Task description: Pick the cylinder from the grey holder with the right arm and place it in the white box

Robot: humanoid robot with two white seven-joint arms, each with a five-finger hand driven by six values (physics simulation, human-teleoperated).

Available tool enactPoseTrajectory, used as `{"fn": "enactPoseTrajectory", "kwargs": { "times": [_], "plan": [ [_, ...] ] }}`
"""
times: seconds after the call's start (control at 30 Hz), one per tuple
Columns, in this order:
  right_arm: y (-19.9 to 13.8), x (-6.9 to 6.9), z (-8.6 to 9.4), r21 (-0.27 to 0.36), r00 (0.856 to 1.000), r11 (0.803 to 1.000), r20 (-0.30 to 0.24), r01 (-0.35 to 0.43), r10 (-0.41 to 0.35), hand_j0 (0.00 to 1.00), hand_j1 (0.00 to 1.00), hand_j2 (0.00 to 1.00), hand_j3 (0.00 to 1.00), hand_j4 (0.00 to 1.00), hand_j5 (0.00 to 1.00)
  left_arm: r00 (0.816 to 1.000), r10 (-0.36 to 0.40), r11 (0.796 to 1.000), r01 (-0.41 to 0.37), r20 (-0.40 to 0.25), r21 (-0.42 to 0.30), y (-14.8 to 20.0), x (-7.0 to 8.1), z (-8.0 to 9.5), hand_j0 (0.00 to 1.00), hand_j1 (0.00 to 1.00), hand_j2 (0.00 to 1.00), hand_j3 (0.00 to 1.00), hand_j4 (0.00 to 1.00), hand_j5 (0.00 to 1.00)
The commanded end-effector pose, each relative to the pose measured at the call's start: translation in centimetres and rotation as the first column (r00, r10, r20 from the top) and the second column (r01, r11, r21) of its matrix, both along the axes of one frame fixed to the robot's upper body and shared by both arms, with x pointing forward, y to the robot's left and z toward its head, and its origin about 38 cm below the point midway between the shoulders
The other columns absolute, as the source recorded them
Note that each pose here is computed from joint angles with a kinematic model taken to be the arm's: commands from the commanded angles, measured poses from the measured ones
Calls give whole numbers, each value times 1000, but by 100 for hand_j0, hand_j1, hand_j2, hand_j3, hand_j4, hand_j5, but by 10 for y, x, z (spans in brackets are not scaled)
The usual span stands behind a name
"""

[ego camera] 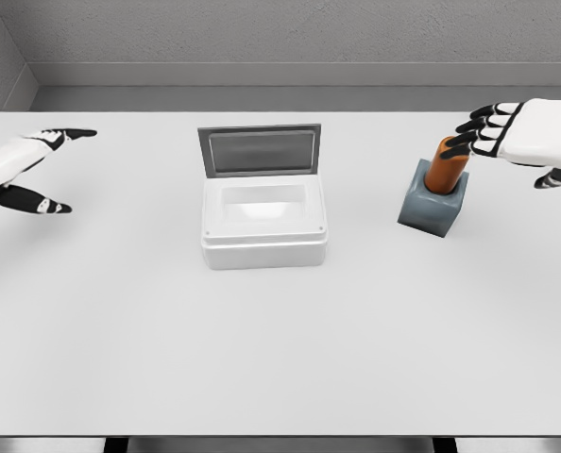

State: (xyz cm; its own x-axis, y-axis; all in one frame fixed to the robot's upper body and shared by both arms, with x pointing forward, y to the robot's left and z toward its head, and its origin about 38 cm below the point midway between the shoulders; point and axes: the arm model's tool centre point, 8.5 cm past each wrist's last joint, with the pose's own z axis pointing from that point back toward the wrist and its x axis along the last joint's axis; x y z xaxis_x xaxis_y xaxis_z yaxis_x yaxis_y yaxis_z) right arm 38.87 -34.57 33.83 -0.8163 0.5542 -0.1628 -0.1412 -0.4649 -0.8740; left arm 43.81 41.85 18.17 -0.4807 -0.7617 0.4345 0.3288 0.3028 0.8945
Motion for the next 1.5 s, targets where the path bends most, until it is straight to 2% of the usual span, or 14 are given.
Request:
{"fn": "enactPoseTrajectory", "kwargs": {
  "times": [0.0,0.27,0.33,0.37,0.43,0.53,0.57,0.63,0.67,0.73,1.0,1.13,1.17,1.47],
  "plan": [
    [1,0,1,7,1000,1000,2,0,0,100,100,100,100,100,100,999,24,999,-24,-34,-29,-1,3,-17,100,100,100,100,100,100],
    [-7,5,2,15,1000,1000,-2,26,-26,100,100,100,100,100,100,999,18,999,-19,-46,-29,-7,8,-22,100,100,100,100,100,100],
    [-5,6,-1,4,1000,1000,-9,24,-23,100,100,100,100,100,100,995,57,990,-68,-87,-127,-13,14,-44,100,100,100,100,100,100],
    [-5,6,0,2,1000,1000,-7,24,-24,100,100,100,100,100,100,993,54,986,-70,-105,-154,-15,16,-46,100,100,100,100,100,100],
    [5,10,-4,21,1000,1000,-7,1,-1,100,100,100,100,100,100,993,13,989,-30,-119,-144,-27,22,-43,100,100,100,100,100,100],
    [20,18,-15,-15,1000,999,-7,-29,29,100,100,100,100,100,100,991,33,989,-51,-127,-138,-14,17,-40,100,100,100,100,100,100],
    [18,25,-14,-10,1000,1000,-4,-13,13,100,100,100,100,100,100,988,45,972,-78,-151,-220,-13,16,-43,100,100,100,100,100,100],
    [16,33,-14,4,1000,1000,-3,5,-5,100,100,100,100,100,100,969,52,885,-156,-240,-439,-18,12,-57,100,100,100,100,100,100],
    [15,35,-15,4,1000,1000,-5,13,-13,100,100,100,100,100,100,964,44,875,-163,-261,-456,-21,10,-63,100,100,100,100,100,100],
    [15,36,-23,-23,1000,1000,-14,14,-15,100,100,100,100,100,100,964,39,873,-161,-264,-460,-23,10,-64,100,100,100,100,100,100],
    [26,53,-35,-17,999,1000,-32,16,-16,100,100,100,100,100,100,967,21,848,-152,-254,-508,-31,13,-58,100,100,100,100,100,100],
    [31,62,-54,-38,998,999,-64,22,-25,100,100,100,100,100,100,970,13,853,-137,-241,-504,-32,15,-52,100,100,100,100,100,100],
    [30,63,-56,-61,998,998,-58,28,-31,100,100,100,100,100,100,970,5,854,-132,-244,-504,-35,15,-53,100,100,100,100,100,100],
    [31,71,-64,-53,996,998,-76,43,-47,100,100,100,100,100,100,969,11,851,-139,-249,-506,-38,17,-58,100,100,100,100,100,100]
  ]
}}
